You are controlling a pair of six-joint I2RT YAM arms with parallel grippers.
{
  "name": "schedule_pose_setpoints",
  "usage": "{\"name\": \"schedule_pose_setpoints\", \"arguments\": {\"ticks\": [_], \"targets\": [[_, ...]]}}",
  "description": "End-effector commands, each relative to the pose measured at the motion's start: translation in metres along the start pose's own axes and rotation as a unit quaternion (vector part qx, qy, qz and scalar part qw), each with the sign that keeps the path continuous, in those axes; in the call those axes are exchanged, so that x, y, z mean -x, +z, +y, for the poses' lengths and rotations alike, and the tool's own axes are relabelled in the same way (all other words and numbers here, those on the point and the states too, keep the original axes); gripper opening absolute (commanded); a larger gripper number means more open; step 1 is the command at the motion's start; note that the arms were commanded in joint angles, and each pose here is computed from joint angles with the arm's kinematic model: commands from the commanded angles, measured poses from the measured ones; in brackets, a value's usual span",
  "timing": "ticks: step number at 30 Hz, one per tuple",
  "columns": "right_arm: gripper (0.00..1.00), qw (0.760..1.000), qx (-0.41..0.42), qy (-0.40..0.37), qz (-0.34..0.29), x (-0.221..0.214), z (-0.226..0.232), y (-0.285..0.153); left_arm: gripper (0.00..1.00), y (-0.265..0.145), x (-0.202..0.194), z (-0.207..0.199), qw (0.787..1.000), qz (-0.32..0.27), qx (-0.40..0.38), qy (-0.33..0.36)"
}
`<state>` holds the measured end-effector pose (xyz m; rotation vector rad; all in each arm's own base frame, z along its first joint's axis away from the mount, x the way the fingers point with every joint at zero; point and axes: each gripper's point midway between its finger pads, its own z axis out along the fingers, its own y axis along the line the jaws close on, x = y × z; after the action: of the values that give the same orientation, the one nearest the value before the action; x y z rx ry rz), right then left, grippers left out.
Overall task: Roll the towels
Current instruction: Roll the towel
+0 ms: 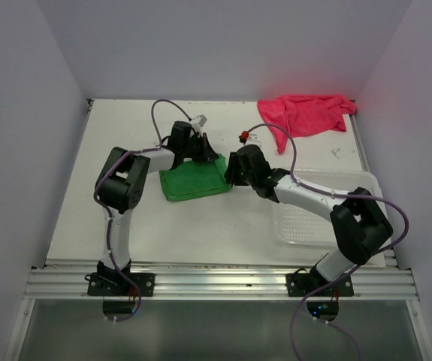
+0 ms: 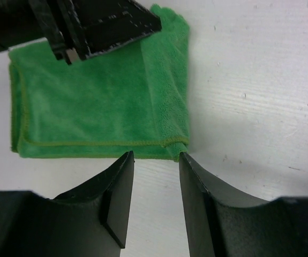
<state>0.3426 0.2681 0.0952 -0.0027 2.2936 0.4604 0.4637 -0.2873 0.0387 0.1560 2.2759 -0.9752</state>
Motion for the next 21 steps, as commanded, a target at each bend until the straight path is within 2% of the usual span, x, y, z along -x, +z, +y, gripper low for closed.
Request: {"name": "schedule_pose_setpoints", "arguments": {"ticks": [1,11,21], "targets": [[0.43,0.997,0.044,0.03,-0.057,0.039,0.019,-0.016,0.0,-0.008,0.016,0.004,0.999,-0.026,0.007,0.021],[0.36,0.998,0.037,0.046,-0.028,0.041,0.006,0.016,0.0,-0.009,0.017,0.002,0.999,-0.028,0.005,0.022],[0.36,0.998,0.044,0.041,0.027,0.001,0.003,0.046,0.0,-0.012,0.018,0.002,0.999,-0.029,0.009,0.025]]}}
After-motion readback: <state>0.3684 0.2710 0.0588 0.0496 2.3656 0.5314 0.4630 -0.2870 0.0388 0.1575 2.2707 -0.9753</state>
